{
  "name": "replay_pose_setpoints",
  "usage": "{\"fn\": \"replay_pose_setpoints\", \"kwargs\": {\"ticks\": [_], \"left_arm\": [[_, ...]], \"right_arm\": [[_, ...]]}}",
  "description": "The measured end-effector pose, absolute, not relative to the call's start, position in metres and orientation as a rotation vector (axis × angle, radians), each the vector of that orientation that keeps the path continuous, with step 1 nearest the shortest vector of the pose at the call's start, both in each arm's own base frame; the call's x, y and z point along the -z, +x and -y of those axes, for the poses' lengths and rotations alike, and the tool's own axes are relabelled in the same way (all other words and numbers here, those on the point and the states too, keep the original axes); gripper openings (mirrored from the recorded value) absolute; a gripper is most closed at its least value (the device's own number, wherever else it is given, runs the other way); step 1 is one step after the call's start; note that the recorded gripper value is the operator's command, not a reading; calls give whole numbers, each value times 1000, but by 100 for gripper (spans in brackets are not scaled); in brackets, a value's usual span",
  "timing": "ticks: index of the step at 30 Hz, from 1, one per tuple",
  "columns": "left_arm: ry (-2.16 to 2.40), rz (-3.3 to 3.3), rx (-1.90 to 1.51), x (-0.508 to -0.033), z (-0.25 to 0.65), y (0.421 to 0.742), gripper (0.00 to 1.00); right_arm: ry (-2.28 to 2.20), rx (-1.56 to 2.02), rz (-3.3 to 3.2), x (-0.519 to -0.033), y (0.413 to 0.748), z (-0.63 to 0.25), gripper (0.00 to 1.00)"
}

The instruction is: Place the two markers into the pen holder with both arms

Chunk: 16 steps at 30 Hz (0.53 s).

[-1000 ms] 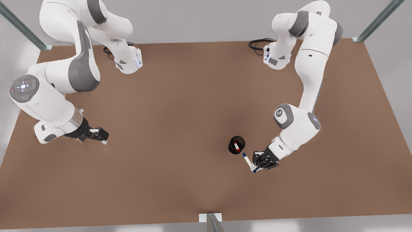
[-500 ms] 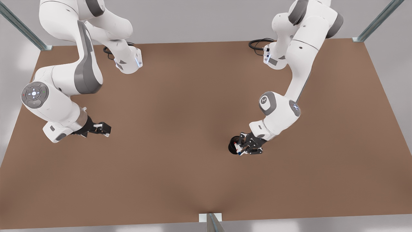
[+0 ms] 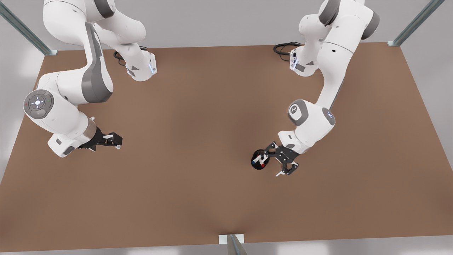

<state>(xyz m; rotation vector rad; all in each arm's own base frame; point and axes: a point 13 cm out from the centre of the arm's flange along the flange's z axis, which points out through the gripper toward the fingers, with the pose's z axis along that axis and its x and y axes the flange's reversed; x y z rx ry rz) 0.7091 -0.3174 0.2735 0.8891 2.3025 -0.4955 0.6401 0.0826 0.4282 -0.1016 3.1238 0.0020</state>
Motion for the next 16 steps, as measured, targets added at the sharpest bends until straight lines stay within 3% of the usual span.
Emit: {"fn": "replay_pose_setpoints", "kwargs": {"ticks": [2, 4, 7, 10, 13, 16], "left_arm": [[769, -2263, 406, -348, 223, 783, 100], [803, -2334, 284, -393, 140, 802, 100], [846, -2536, 127, -443, 64, 769, 100], [834, -2697, 39, -489, 53, 702, 100], [801, -2886, -5, -468, 51, 648, 100], [701, -3015, -20, -450, 41, 626, 100]], "right_arm": [[-110, -3, -3115, -433, 641, -83, 100], [-112, -4, -3105, -437, 643, -82, 100], [-97, -9, -3080, -463, 645, -73, 100], [-67, -7, -3098, -467, 641, -55, 100], [-84, -9, -3117, -465, 637, -63, 100], [-85, -10, -3130, -463, 634, -65, 100]]}}
